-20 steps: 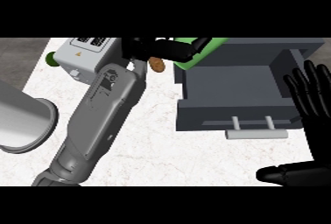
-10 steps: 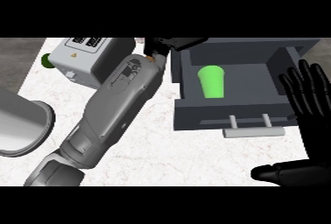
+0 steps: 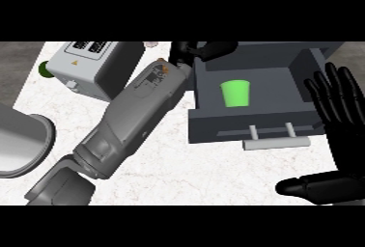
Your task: Pick up the cup, place it into the drawer and close the drawer
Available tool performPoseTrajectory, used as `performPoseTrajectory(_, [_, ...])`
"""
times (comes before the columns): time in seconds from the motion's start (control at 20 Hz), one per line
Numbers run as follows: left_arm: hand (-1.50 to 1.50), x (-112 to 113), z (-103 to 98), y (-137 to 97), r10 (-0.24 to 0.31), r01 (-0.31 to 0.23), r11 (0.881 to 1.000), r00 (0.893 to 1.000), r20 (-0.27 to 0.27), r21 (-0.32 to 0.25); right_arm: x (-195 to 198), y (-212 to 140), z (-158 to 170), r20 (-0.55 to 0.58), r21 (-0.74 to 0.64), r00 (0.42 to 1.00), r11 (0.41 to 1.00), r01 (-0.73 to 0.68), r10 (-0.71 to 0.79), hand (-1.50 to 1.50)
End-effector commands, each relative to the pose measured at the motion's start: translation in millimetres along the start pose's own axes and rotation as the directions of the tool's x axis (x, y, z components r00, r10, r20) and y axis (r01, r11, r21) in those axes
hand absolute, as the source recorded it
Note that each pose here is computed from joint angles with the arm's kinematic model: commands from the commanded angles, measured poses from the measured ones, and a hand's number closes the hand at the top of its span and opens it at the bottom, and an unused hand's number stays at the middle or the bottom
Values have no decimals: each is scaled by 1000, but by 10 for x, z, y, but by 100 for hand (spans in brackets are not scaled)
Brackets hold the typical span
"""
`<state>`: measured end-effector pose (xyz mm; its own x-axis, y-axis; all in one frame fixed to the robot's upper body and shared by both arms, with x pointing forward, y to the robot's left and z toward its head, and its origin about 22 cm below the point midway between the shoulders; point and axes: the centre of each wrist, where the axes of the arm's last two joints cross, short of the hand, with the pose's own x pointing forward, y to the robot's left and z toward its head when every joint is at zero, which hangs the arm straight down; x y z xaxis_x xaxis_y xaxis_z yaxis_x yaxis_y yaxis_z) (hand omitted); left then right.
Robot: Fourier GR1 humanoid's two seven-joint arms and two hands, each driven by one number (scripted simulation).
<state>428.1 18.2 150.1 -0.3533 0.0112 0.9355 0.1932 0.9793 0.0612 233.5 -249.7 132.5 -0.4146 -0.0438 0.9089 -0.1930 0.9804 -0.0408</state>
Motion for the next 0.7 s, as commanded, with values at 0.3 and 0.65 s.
performPoseTrajectory(0.3, [150,-175,73,-70,-144,144,990,989,-33,-12,70,-6,-76,21,46,1000,999,12,-13,-150])
performPoseTrajectory(0.65, [-150,-203,100,-121,-221,218,974,973,-63,-55,-53,94,-146,14,46,1000,999,24,-25,-150])
